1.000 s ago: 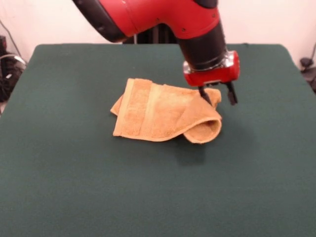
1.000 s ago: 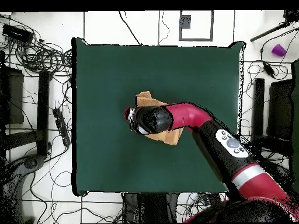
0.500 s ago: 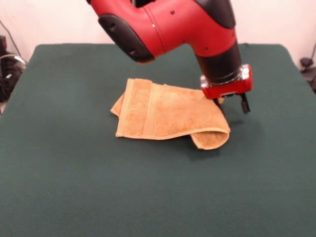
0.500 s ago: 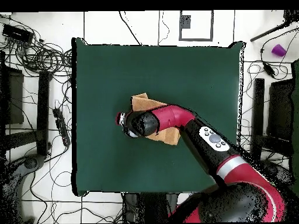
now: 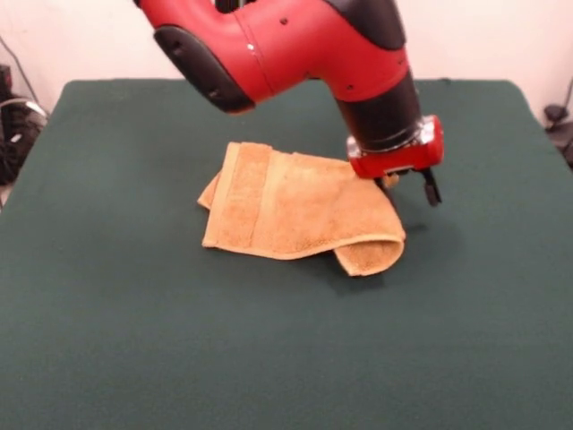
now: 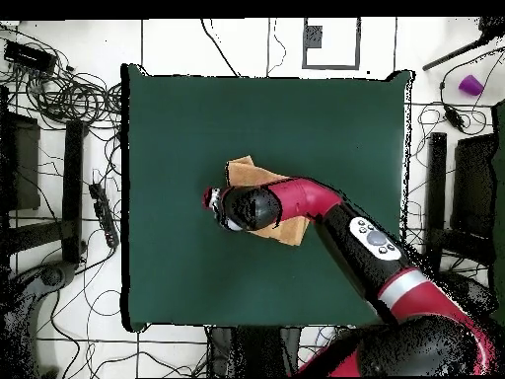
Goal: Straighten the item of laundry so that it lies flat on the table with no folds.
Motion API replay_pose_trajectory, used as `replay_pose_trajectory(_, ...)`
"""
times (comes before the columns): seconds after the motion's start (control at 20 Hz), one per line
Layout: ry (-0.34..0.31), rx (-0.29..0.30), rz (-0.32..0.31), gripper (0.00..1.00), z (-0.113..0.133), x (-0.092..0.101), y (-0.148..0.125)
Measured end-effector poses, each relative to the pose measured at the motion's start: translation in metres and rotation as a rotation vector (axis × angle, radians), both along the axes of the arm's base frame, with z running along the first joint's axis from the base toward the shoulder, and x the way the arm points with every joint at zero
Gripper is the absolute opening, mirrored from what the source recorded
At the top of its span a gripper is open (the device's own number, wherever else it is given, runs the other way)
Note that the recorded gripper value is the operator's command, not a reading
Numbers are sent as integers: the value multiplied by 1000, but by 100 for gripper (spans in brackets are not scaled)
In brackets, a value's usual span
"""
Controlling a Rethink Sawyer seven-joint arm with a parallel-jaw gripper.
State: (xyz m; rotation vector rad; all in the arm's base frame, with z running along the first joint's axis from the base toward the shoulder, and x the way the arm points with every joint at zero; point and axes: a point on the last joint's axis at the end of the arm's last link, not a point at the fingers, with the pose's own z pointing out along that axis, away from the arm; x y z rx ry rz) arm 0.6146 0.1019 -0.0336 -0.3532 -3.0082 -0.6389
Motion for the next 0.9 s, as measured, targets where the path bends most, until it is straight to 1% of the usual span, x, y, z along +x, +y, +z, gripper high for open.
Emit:
replay_pose_trajectory(0.1,13,6,-19,100,7,5,-7)
replay_pose_trajectory(0.2,47,15,-44,100,23,13,-19)
replay_pose_trajectory(0.3,58,15,-48,100,29,16,-22)
replay_pose_trajectory(0.35,78,15,-52,100,40,19,-28)
replay_pose_trajectory(0.5,95,9,-54,100,53,24,-35)
replay_pose_trajectory(0.6,95,4,-53,100,57,26,-37)
replay_pose_trajectory(0.7,88,-4,-49,100,66,30,-39)
replay_pose_trajectory(0.9,67,-10,-52,100,75,36,-44)
